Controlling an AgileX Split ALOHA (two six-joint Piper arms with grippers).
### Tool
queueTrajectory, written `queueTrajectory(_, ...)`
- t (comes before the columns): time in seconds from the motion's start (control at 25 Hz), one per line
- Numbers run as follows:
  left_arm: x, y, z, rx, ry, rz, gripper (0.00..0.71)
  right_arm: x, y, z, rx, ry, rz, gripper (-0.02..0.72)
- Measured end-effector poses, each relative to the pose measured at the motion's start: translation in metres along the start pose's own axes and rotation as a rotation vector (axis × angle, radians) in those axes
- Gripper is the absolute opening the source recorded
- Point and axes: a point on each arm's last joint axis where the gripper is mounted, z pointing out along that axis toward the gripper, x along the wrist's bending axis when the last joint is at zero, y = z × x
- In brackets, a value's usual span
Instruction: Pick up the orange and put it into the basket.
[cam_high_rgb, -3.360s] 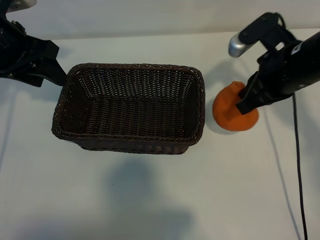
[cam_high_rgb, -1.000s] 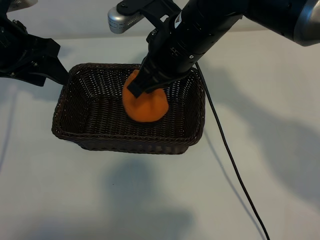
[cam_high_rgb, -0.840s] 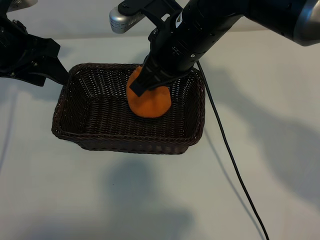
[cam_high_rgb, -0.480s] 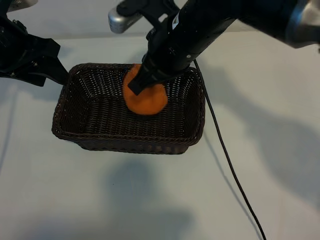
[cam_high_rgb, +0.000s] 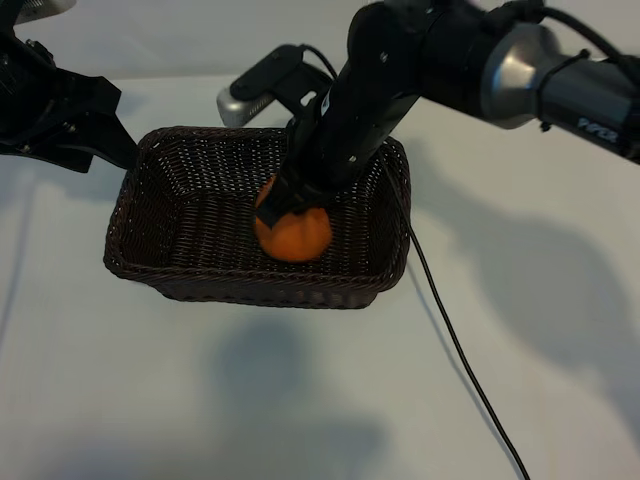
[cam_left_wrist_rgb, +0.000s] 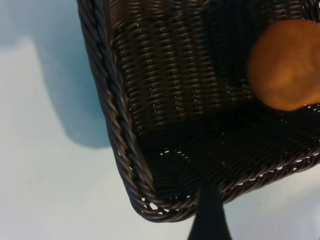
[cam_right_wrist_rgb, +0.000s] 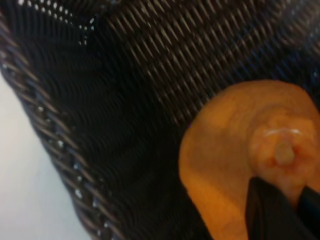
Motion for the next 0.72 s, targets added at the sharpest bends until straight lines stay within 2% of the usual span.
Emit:
queueTrajectory(0.2, 0.0000, 0.0000, 0.0000, 0.000, 0.000, 0.000, 0.559, -0.0011, -0.0010, 0.0050, 0.007, 0.000, 0.001, 0.049)
queueTrajectory(0.32, 0.0000, 0.0000, 0.0000, 0.000, 0.000, 0.000, 0.559, -0.0011, -0.0008, 0.0050, 0.005, 0.000, 0.002, 0.103)
queueTrajectory(0.4, 0.0000, 0.0000, 0.0000, 0.000, 0.000, 0.000, 0.559, -0.0009, -0.0006, 0.0050, 0.003, 0.002, 0.004, 0.181)
queueTrajectory(0.6, 0.0000, 0.0000, 0.0000, 0.000, 0.000, 0.000, 0.559, 0.0004, 0.0000, 0.0050, -0.003, 0.016, 0.019, 0.448)
queueTrajectory(0.72, 0.0000, 0.0000, 0.0000, 0.000, 0.000, 0.000, 0.559, 0.0008, -0.0002, 0.0047, 0.002, 0.020, 0.021, 0.536)
